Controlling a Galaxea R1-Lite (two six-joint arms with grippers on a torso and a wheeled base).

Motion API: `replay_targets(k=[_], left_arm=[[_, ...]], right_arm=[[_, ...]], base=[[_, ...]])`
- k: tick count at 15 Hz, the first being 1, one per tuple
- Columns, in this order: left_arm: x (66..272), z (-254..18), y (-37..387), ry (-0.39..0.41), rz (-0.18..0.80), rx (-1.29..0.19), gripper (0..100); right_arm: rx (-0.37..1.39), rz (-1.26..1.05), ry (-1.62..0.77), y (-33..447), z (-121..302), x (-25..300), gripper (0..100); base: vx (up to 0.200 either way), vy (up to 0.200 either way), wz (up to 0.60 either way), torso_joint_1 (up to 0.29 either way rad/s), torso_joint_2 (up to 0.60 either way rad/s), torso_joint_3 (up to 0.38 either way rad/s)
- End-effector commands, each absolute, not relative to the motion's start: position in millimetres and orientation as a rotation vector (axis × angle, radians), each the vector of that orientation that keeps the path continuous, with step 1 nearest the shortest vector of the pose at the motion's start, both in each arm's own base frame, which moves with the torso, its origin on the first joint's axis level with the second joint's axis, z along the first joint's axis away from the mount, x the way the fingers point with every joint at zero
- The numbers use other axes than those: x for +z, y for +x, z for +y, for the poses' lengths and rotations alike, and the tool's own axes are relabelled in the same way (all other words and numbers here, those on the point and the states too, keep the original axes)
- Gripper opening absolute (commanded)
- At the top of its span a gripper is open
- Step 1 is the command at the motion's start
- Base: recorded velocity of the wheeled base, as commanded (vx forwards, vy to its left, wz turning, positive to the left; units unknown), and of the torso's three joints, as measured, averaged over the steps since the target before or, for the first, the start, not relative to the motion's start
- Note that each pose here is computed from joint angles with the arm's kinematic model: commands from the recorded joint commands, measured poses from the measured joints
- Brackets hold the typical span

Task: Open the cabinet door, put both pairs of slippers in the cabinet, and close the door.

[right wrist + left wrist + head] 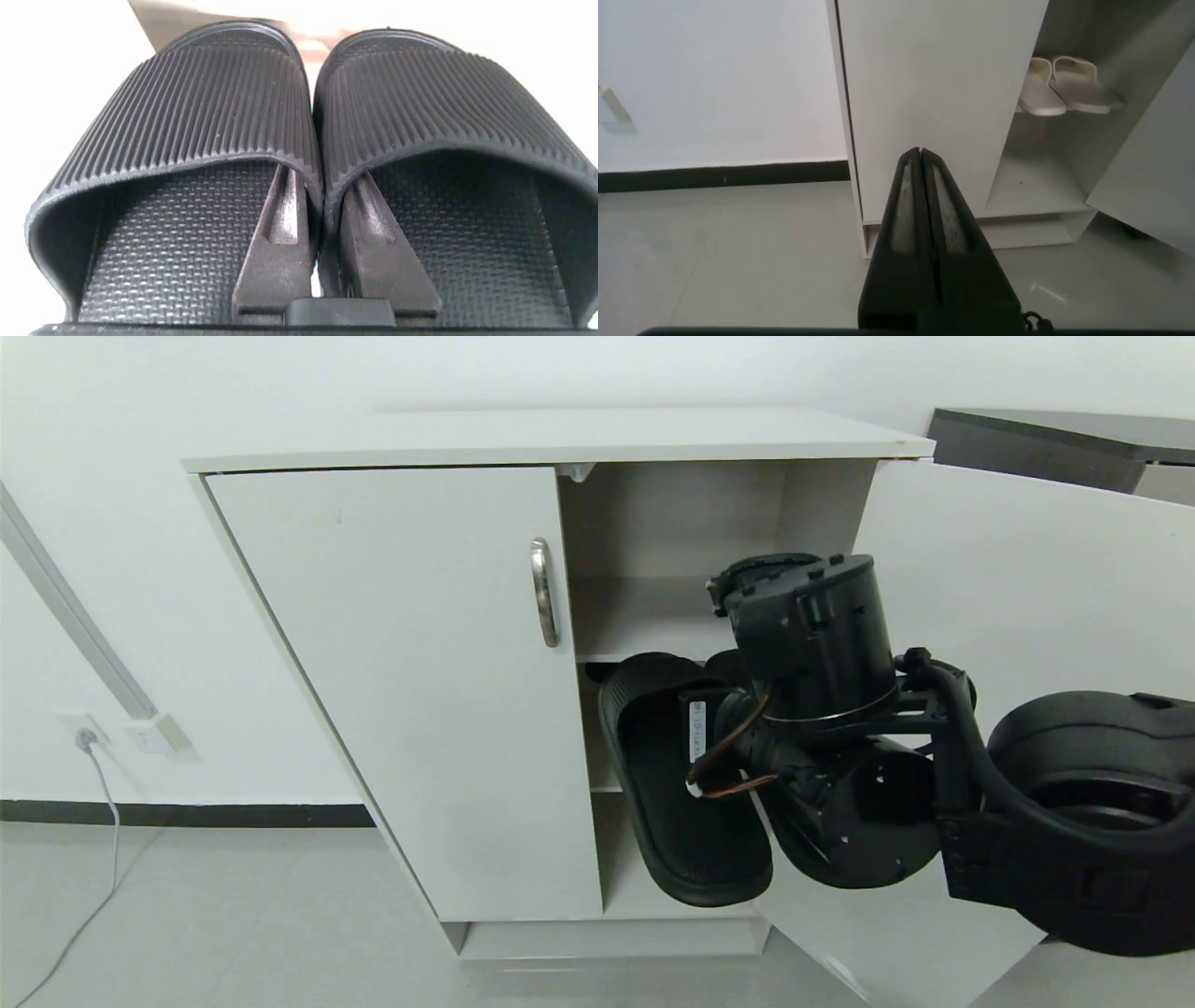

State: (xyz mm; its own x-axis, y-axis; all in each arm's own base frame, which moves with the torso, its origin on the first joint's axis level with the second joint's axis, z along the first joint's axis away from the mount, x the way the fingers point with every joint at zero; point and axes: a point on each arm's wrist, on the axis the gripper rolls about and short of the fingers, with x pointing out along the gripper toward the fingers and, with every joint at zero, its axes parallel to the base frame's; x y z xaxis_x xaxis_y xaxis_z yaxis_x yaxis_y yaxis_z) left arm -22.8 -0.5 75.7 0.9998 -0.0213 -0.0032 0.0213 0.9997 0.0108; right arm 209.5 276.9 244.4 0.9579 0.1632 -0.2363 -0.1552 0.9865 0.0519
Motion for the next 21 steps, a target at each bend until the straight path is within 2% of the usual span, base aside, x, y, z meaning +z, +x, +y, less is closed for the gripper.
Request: replay_targets(k=[1, 4, 9, 19, 21], left_arm=[[75.6, -0.5, -22.8, 0.011, 0.003, -0.021, 0], [75.6, -0.5, -22.8, 0.011, 0.003, -0.021, 0], [75.8, -0.4, -22.8, 0.009, 0.001, -0.020, 0], [75.8, -0.4, -22.8, 0.009, 0.001, -0.020, 0], [75.6, -0.5, -22.8, 0.009, 0.003, -0.018, 0]], right_arm=[[0.166, 0.221, 0.055, 210.0, 277.4, 254.4, 0], [0.167, 0.208, 0.050, 210.6, 278.3, 259.7, 0], [0.095, 0.220, 0.017, 220.5, 289.8, 239.4, 0], [0.077, 0.215, 0.021, 223.1, 287.4, 240.9, 0], [0.077, 0.213, 0.022, 223.2, 287.5, 241.8, 0]], base=[[0.000, 0.000, 0.00, 0.000, 0.00, 0.000], [0.000, 0.000, 0.00, 0.000, 0.00, 0.000], [0.000, 0.000, 0.00, 0.000, 0.00, 0.000], [0.000, 0.000, 0.00, 0.000, 0.00, 0.000], [0.200, 0.000, 0.00, 0.000, 0.00, 0.007]])
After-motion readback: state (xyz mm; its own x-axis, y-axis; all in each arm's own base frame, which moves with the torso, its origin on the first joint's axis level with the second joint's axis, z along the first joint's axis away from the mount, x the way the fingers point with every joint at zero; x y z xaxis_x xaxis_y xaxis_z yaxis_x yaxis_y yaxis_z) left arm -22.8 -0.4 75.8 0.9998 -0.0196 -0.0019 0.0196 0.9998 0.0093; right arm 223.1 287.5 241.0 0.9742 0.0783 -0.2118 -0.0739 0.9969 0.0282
